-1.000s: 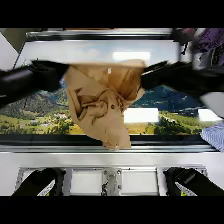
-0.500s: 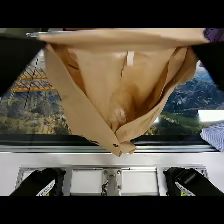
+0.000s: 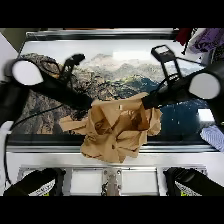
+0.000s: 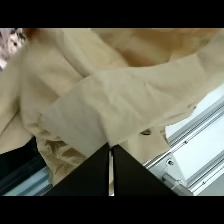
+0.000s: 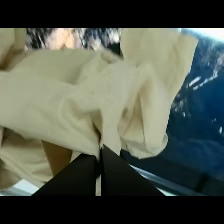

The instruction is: Fold the clothes and pants, and hang the long-sleeved shirts on hangers.

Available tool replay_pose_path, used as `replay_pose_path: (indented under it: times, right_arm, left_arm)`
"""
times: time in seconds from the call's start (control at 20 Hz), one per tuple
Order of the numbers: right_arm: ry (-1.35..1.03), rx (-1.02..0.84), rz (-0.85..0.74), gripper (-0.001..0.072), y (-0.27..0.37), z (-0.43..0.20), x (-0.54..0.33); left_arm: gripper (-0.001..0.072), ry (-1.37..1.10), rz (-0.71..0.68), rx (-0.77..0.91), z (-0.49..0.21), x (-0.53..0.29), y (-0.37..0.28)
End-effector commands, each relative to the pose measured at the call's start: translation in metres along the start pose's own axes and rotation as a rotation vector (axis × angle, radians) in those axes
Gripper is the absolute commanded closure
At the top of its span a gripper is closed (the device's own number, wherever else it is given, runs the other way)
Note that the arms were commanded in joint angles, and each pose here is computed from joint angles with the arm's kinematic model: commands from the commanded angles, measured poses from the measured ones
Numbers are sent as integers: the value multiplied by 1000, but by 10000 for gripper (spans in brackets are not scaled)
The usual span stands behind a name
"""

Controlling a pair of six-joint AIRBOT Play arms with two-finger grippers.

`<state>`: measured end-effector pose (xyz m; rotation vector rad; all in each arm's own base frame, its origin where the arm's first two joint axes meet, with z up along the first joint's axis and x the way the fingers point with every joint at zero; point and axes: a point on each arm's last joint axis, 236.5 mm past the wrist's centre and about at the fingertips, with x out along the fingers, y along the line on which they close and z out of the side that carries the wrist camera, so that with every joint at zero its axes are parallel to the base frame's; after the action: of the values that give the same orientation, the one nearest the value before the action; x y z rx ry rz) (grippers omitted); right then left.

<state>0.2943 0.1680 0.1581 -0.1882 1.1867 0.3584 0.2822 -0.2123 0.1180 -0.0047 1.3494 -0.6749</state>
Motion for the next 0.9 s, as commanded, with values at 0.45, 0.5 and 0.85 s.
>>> replay_pose_path:
  times: [0.45,0.5,0.85]
  right_arm:
    - [112,161,-10,701,1,-17,26]
    - [113,161,-4,701,3,-17,26]
    - [117,161,3,701,4,-17,27]
  left_arm:
    - [693,-51,29,-16,25,15,29]
    - [692,-32,27,-23,20,20,30]
    - [18,-116,36,22,42,-11,19]
